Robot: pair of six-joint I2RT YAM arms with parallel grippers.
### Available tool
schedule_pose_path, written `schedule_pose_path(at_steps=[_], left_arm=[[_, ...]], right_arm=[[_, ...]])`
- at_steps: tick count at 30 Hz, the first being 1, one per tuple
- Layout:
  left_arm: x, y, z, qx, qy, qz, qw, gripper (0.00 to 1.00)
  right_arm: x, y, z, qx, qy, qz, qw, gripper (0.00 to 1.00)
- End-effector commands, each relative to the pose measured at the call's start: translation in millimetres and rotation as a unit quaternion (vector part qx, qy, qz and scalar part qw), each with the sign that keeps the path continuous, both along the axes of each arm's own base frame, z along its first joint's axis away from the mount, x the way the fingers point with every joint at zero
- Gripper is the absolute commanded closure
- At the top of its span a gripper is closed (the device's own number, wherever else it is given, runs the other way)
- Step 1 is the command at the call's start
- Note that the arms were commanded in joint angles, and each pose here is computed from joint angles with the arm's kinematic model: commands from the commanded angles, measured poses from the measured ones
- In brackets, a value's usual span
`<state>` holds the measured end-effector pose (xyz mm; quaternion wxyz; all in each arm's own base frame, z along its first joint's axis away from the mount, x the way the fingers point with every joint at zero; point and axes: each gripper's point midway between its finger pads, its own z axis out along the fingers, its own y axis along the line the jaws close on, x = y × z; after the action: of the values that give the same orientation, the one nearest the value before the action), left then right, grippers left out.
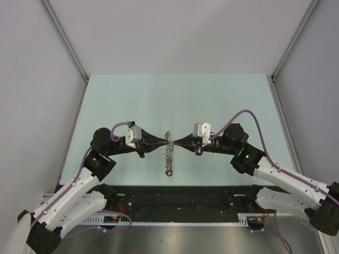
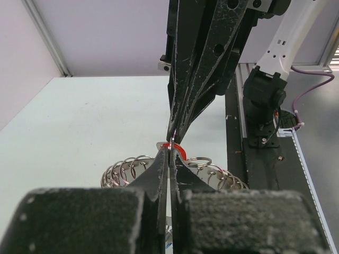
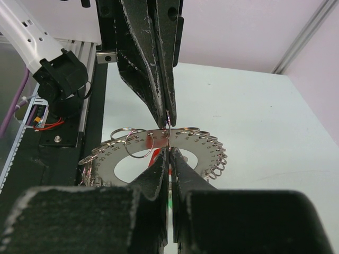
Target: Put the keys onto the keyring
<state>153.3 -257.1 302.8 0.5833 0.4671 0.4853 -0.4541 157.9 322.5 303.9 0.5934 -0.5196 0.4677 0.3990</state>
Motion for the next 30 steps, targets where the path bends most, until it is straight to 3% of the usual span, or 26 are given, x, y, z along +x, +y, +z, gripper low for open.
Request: schedule_pose_path(at_steps=[1,30], left_arm=[[-6.1,0.7,23.8,-0.023,-0.047,-0.011,0.999,1.0],[-7.3,0.3,24.1,-0.025,-0.047,-0.015,0.998,1.0]], right_arm=[[-1.7,2.3,19.8,0.026,-0.012,0.008,1.0,1.0],[-5.1,4.2,23.9,0.032,-0.009,0.016,0.999,1.0]])
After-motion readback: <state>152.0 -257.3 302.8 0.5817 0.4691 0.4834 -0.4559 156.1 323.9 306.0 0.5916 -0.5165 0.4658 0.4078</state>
